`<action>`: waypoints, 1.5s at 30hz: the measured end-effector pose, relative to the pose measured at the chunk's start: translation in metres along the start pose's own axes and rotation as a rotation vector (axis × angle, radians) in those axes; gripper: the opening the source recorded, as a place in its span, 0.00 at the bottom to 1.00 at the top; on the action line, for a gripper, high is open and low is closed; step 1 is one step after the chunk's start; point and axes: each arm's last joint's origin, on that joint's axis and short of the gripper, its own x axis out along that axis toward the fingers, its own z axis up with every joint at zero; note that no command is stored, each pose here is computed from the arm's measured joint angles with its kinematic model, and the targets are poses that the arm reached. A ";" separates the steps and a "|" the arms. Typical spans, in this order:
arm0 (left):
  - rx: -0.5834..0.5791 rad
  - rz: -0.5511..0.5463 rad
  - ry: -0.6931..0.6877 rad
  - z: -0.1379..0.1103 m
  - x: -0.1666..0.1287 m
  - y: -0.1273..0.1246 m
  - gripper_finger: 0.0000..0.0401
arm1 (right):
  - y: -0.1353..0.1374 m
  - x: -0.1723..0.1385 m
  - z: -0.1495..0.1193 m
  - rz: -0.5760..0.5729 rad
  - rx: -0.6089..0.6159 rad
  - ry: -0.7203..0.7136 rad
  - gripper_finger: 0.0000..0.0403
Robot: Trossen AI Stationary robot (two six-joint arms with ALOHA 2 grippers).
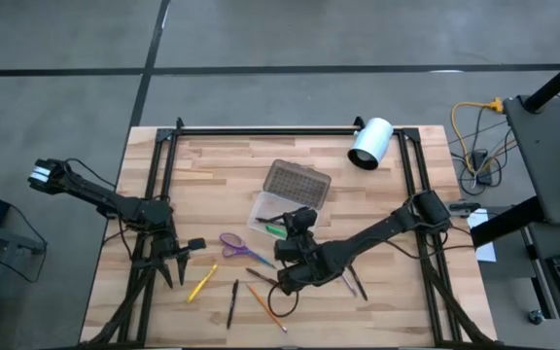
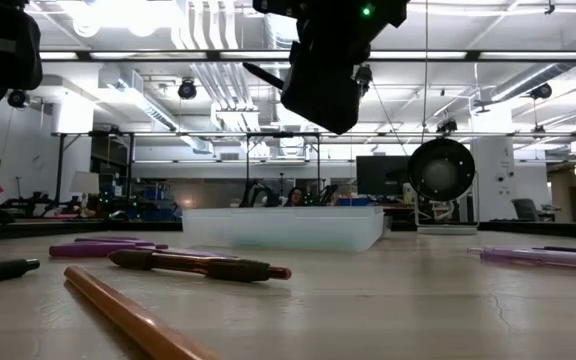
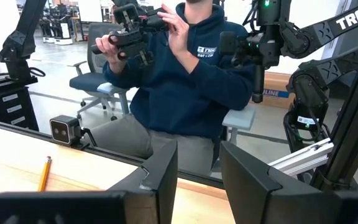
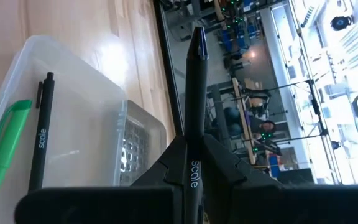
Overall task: Pick & place school supplies into a supply box
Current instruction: Put the black pen into the supply box, then put the violet pen into the supply box
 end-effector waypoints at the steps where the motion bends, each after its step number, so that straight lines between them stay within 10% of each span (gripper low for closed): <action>1: 0.000 0.000 0.000 0.000 0.000 0.000 0.26 | 0.000 0.001 0.000 -0.001 0.001 0.001 0.04; 19: -0.001 0.000 0.001 0.000 0.000 0.000 0.26 | -0.001 0.003 0.000 0.003 0.008 0.007 0.24; 45: -0.001 0.000 0.000 0.000 0.000 0.000 0.26 | 0.001 0.003 0.000 0.038 0.008 0.006 0.23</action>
